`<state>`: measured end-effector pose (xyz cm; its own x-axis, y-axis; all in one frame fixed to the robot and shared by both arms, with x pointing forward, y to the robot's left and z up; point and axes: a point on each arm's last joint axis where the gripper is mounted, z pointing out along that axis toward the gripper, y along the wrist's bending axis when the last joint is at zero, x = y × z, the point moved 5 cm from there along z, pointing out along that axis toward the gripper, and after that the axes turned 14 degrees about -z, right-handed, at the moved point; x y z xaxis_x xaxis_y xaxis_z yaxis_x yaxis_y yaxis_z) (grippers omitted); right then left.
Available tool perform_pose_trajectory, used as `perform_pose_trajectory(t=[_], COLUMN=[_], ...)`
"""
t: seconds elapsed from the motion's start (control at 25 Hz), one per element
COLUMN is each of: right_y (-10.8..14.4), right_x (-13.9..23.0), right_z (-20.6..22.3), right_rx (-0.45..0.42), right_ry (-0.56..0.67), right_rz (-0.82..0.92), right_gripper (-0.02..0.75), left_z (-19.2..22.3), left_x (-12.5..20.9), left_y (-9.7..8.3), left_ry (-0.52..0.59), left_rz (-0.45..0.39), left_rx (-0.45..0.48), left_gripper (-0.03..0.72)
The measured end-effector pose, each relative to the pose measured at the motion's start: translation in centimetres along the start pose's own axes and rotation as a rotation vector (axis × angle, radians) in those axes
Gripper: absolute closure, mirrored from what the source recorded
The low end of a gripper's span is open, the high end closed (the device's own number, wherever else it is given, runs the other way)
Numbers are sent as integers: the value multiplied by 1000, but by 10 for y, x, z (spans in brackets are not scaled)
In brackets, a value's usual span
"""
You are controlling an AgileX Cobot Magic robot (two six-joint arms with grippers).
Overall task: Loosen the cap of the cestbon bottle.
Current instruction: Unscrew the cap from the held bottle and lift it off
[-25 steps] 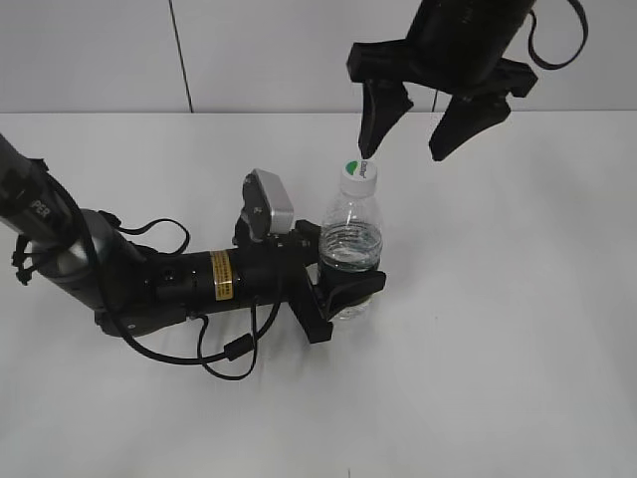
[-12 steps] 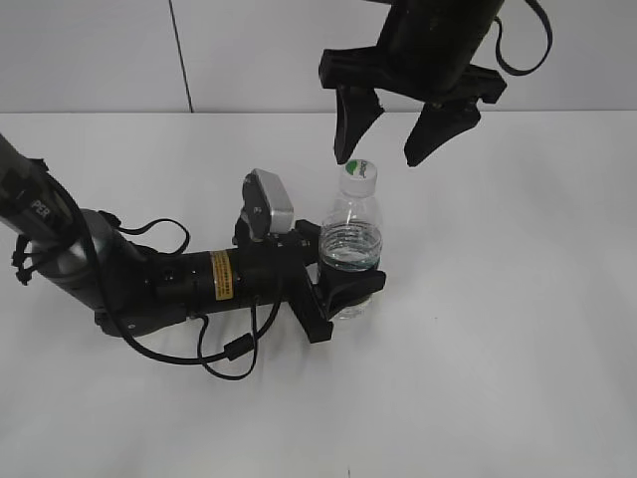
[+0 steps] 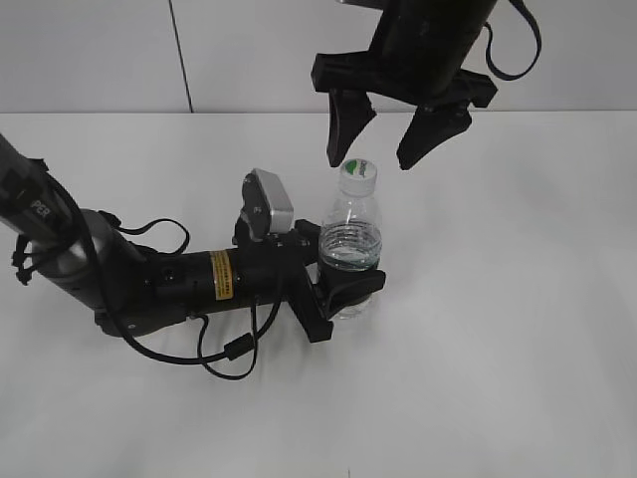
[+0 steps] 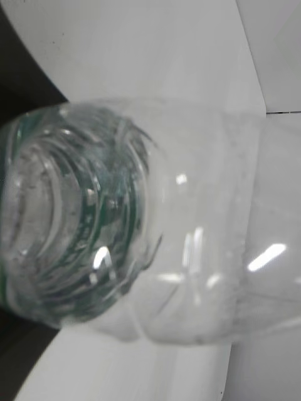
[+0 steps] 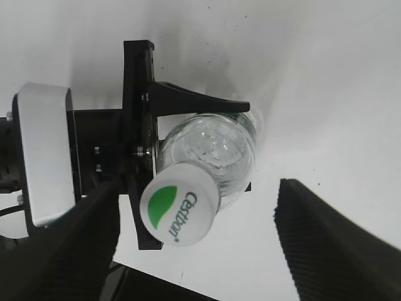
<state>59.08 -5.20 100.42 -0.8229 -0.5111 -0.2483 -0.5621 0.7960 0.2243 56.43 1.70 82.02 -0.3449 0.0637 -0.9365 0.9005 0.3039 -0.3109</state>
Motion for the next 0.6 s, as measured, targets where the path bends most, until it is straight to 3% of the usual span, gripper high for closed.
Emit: perform_pose_trajectory(t=[0.6], right_y=[9], right_x=[1], right_z=[7], right_rx=[-4], right_ry=[17], right_rz=[-32], right_gripper=[147], left_z=[0], left_x=[0], left_y=[0], left_ry=[-1], left_rz=[-1], left_rx=[-1], left_gripper=[285])
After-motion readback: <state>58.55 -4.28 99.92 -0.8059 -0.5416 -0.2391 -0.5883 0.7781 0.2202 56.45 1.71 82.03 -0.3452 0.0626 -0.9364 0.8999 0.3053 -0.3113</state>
